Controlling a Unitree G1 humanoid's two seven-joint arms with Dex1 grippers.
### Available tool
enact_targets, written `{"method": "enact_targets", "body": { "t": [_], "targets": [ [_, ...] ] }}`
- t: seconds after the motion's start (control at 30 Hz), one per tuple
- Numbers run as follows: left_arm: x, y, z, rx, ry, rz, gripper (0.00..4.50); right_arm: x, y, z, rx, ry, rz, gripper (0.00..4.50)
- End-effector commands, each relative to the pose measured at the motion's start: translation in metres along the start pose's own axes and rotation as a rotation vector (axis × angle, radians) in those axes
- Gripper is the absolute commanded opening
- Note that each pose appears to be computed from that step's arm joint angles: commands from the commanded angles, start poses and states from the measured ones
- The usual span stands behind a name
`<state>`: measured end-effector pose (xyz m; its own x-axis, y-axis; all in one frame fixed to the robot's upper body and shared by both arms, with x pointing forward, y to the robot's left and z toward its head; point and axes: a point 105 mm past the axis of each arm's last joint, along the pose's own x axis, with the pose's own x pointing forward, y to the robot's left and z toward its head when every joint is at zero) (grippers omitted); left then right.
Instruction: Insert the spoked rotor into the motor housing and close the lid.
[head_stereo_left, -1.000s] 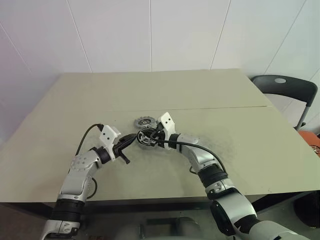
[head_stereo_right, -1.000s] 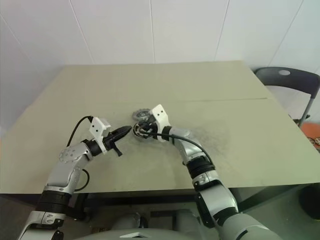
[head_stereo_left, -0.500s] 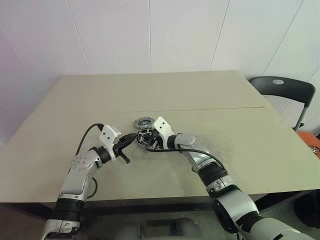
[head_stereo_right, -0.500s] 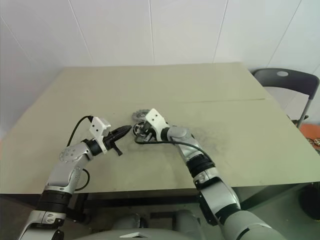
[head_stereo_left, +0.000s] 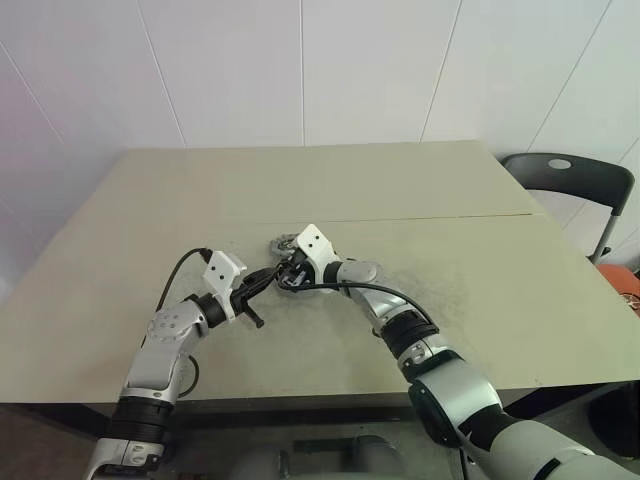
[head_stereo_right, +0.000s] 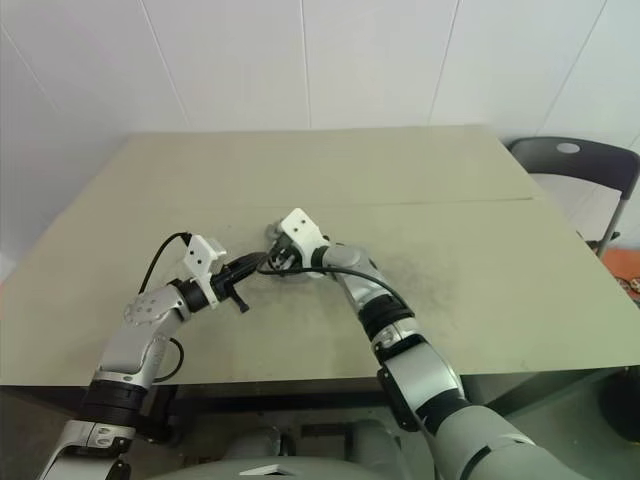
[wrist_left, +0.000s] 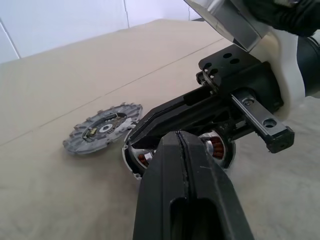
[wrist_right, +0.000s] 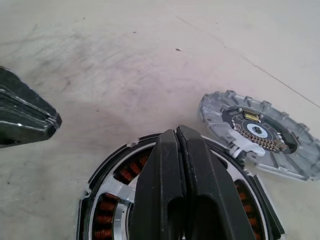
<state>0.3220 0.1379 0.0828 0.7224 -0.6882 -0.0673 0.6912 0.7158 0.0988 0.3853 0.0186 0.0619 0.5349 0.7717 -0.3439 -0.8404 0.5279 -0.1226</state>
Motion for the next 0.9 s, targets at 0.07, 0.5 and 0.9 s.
{"method": "enact_targets", "body": {
  "t": [0.07,0.5,0.9],
  "targets": [
    [0.001,0.006,0.017,0.046,-0.049,0.011,0.0,0.0,0.006,-0.017,-0.027,0.121,0.063,0.04],
    [-0.005,0.012,0.018,0.061,-0.042,0.03,0.0,-0.006,-0.027,0.012,-0.036,0.072,-0.036,0.04],
    [-0.004,0.012,0.017,0.06,-0.04,0.03,0.0,-0.014,0.0,-0.016,-0.036,0.188,0.178,0.04]
  ]
}}
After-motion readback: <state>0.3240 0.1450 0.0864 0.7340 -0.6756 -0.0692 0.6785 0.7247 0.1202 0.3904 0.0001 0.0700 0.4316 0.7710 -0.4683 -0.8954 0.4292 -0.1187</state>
